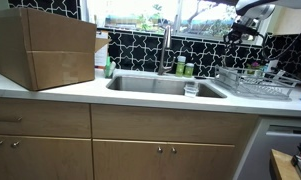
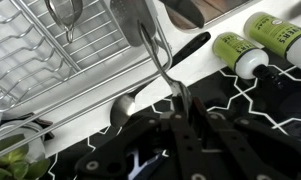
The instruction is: Pick up the silver fork and put it in the right gray cutlery holder on the dish rack, pick up the silver fork and silver spoon together and put it in the left gray cutlery holder on the dish rack
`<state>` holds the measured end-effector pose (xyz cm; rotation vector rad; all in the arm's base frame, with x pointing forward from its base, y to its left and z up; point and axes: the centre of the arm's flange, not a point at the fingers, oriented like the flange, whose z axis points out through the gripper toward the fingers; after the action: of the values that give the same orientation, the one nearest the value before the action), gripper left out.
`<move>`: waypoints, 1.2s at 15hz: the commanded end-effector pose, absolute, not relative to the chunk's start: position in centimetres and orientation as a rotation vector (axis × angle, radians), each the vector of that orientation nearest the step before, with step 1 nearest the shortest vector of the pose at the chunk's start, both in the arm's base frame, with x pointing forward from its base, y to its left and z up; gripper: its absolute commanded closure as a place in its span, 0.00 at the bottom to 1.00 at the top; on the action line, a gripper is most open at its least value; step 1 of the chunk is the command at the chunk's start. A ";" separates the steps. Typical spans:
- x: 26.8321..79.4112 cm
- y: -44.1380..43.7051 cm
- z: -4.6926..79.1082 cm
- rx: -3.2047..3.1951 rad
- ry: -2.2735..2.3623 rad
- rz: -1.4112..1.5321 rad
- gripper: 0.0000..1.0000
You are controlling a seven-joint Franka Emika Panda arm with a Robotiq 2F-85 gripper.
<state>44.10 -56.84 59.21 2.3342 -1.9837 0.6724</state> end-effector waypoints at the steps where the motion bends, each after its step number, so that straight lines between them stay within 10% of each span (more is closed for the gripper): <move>1: 42.6 -55.1 60.8 2.306 -1.970 0.709 0.97; 18: 42.5 -51.0 59.3 2.435 -1.927 0.373 0.97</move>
<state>43.43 -52.27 60.39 2.4294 -1.9316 0.4543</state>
